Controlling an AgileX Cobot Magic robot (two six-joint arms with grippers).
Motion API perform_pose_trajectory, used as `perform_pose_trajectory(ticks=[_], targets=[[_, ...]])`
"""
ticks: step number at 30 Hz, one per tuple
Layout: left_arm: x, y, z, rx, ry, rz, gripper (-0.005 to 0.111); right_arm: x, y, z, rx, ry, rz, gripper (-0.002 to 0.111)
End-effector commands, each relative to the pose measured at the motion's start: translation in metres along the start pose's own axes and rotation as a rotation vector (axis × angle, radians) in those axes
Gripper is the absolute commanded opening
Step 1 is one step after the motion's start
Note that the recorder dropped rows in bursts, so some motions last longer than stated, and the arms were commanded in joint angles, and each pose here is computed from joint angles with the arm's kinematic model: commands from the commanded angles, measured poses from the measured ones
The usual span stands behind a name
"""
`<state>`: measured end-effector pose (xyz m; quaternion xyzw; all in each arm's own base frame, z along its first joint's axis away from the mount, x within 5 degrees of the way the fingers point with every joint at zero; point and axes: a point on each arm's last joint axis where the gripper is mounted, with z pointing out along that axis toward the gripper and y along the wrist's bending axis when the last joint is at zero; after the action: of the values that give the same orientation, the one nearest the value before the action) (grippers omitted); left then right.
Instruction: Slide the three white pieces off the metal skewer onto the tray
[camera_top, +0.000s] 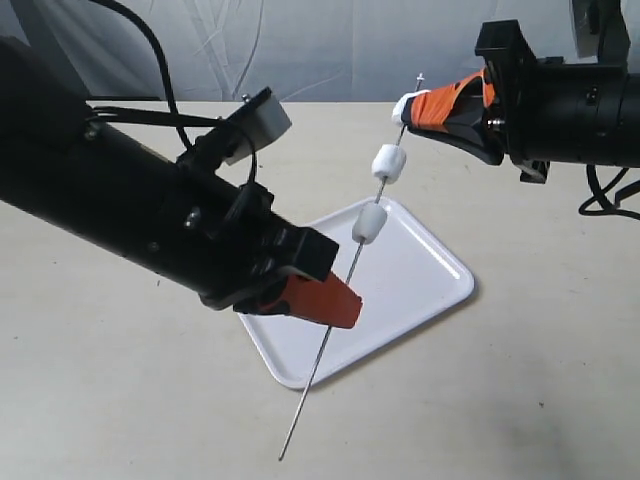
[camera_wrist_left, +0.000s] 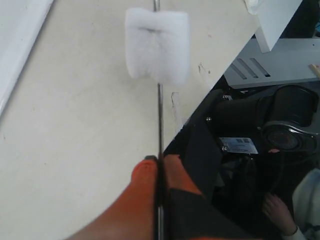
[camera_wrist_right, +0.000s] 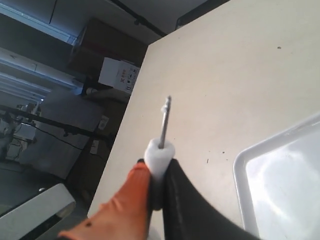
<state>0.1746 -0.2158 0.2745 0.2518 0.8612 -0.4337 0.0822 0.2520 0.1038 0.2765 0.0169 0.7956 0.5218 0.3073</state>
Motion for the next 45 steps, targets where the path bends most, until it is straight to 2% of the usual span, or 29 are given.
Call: perform_pose_trajectory(ticks=[1, 9, 12, 13, 17, 19, 20, 25, 30, 32, 35, 37, 42, 45], targets=[[0.019, -0.007, 0.000, 0.072, 0.195, 0.024, 0.000, -0.029, 0.008, -0.003, 0.046, -0.157, -0.014, 0.000], [0.025, -0.009, -0.001, 0.101, 0.259, 0.014, 0.000, -0.040, 0.002, 0.004, 0.084, -0.182, -0.008, 0.000], [0.027, -0.005, -0.002, 0.058, 0.282, 0.026, 0.000, -0.041, -0.006, 0.007, 0.110, -0.181, 0.004, 0.000], [0.028, 0.001, -0.002, -0.006, 0.298, 0.032, 0.000, -0.040, -0.009, 0.008, 0.140, -0.165, -0.019, 0.000], [0.025, 0.040, -0.011, -0.463, 0.274, 0.033, 0.000, -0.030, -0.027, 0.015, 0.227, -0.035, -0.076, 0.000], [0.019, 0.049, -0.014, -0.570, 0.218, 0.030, 0.000, -0.024, -0.035, 0.020, 0.226, 0.040, -0.073, 0.000], [0.017, 0.050, -0.015, -0.592, 0.188, 0.037, 0.000, -0.021, -0.039, 0.023, 0.222, 0.071, -0.070, 0.000], [0.011, 0.044, -0.010, -0.503, 0.120, 0.038, 0.000, -0.015, -0.054, 0.033, 0.214, 0.140, -0.022, 0.001], [0.005, 0.042, -0.008, -0.483, 0.051, 0.031, 0.000, -0.008, -0.071, 0.042, 0.225, 0.198, 0.007, 0.001], [0.004, 0.040, -0.007, -0.462, 0.032, 0.025, 0.000, -0.005, -0.078, 0.046, 0.225, 0.225, 0.027, 0.010], [0.004, 0.037, -0.006, -0.423, 0.030, 0.029, 0.000, -0.001, -0.086, 0.050, 0.224, 0.254, 0.052, 0.032], [0.004, 0.035, -0.005, -0.404, 0.030, 0.030, 0.000, 0.001, -0.089, 0.052, 0.230, 0.261, 0.067, 0.039], [0.003, 0.038, -0.002, -0.402, 0.039, 0.016, 0.000, 0.001, -0.091, 0.053, 0.231, 0.266, 0.072, 0.040], [0.002, 0.045, 0.010, -0.383, 0.065, -0.044, 0.000, 0.002, -0.091, 0.053, 0.225, 0.273, 0.070, 0.040]])
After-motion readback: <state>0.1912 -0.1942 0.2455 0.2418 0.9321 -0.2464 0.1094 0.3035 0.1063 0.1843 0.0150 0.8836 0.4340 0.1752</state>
